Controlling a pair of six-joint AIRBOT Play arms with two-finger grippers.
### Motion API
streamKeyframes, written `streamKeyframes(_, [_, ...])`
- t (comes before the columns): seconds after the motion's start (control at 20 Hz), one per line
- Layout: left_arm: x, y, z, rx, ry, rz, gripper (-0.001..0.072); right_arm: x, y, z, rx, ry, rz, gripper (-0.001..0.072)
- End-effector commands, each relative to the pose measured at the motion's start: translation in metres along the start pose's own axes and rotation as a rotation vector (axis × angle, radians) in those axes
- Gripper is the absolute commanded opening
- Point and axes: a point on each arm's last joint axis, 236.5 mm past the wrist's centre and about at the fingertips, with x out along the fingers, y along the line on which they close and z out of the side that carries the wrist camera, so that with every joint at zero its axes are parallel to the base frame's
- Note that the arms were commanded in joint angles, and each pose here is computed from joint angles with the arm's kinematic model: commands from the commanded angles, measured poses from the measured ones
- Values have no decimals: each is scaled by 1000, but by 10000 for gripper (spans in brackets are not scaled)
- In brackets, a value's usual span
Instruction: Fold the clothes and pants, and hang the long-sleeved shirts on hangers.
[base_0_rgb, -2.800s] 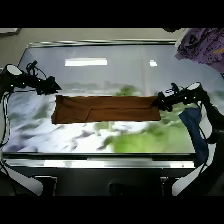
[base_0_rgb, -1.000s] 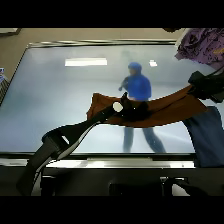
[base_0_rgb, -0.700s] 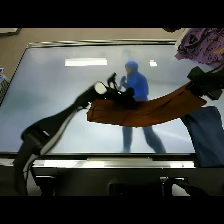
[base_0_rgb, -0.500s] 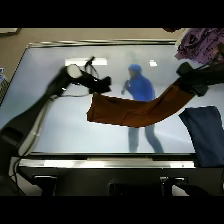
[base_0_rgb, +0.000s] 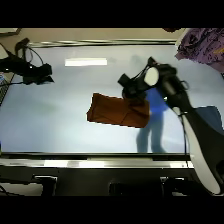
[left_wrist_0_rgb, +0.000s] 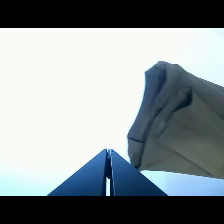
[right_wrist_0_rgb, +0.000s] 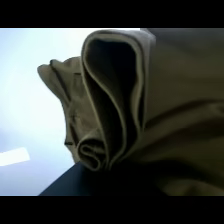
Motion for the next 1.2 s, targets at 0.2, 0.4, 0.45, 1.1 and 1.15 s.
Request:
streamKeyframes(0.2, [-15, 23, 1, 4, -8, 30, 17, 75, 30, -43, 113, 25, 52, 32])
streamKeyframes(0.4, [-15, 23, 1, 4, -9, 30, 17, 92, 26, -43, 123, 27, 45, 33])
streamKeyframes(0.45, [-15, 23, 1, 4, -9, 30, 17, 95, 26, -43, 124, 24, 49, 33])
streamKeyframes(1.1, [-12, 24, 4, 2, -13, 29, 17, -9, 34, -4, -83, 37, 166, 525])
streamKeyframes(1.15, [-12, 24, 4, 2, -14, 29, 17, -26, 16, 16, -101, 23, 143, 535])
